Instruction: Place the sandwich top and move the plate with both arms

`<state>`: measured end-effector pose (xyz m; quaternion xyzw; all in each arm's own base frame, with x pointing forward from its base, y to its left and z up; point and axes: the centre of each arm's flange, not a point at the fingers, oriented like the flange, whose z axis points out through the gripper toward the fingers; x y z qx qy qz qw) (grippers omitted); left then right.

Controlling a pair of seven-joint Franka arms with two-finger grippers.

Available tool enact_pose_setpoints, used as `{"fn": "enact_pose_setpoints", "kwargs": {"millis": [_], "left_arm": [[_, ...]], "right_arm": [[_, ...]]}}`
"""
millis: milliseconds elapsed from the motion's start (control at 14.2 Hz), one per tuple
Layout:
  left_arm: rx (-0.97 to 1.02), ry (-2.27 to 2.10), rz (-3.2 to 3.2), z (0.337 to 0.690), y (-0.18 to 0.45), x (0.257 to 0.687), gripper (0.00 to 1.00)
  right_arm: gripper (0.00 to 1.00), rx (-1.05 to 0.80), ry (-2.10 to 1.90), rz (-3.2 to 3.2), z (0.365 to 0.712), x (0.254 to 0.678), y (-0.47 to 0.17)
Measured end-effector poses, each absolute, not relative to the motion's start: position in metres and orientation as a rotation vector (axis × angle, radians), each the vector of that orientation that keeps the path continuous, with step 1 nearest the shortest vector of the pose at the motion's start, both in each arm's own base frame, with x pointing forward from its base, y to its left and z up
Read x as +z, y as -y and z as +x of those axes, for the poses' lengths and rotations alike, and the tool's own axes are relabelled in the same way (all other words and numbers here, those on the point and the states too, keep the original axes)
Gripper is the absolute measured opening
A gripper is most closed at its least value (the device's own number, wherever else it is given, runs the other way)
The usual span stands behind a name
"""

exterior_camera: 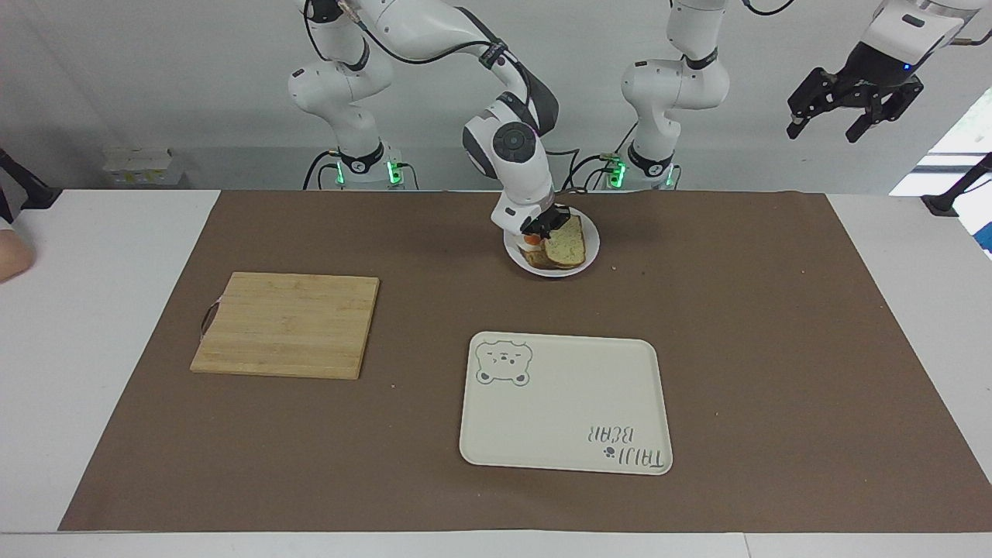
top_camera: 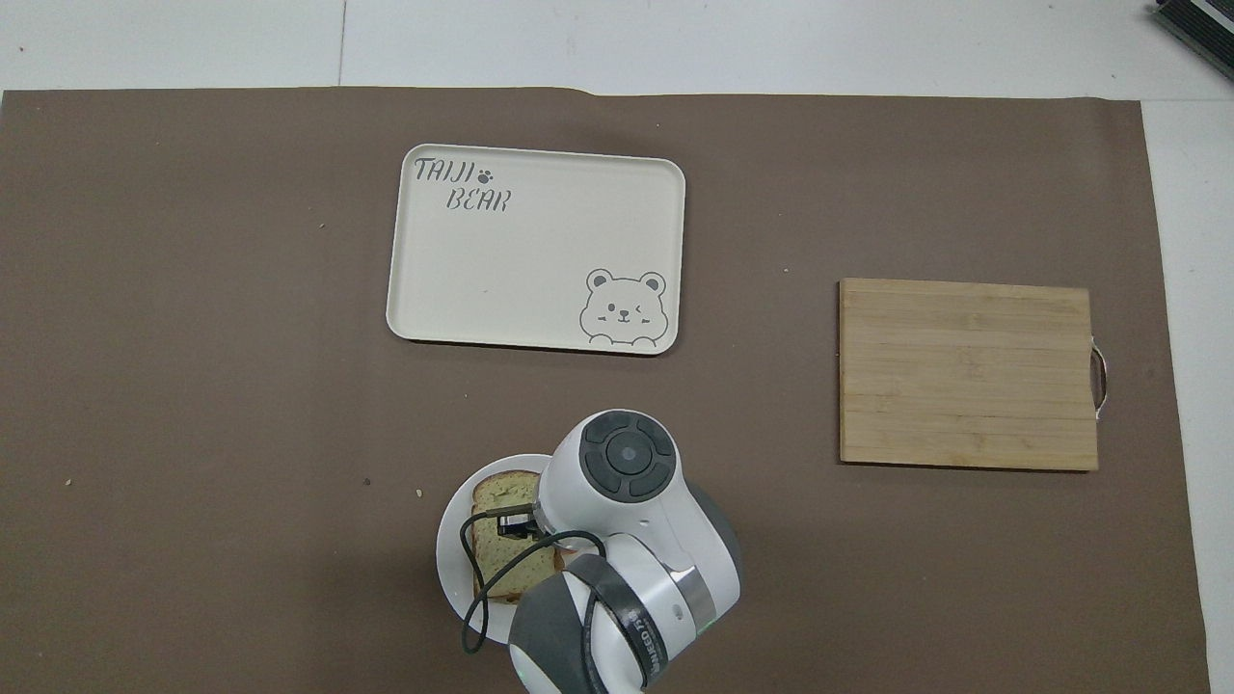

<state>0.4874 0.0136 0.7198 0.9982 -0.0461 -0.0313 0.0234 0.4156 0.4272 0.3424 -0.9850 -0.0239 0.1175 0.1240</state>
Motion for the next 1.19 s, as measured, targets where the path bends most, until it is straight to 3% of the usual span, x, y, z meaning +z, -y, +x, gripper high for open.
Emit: {"fn": "enact_pose_setpoints", "kwargs": {"millis": [421,632,1193], "left_arm": [[-0.097,0.143,3.090,0.487,-0.014,0.720,1.00],[-0.097,0.143,3.090,0.487,-0.014,0.720,1.00],[-0.097,0.143,3.090,0.487,-0.014,0.720,1.00]], "right_arm": [[1.00,0.087,-0.063,-2.881,0.494,0.405,-0.355],[1.00,-0.019,-0.100,-2.967,0.522,0.436,-0.297],[1.00,-0.107,-0.293,-3.044,0.547,0.513,-0.191]]}}
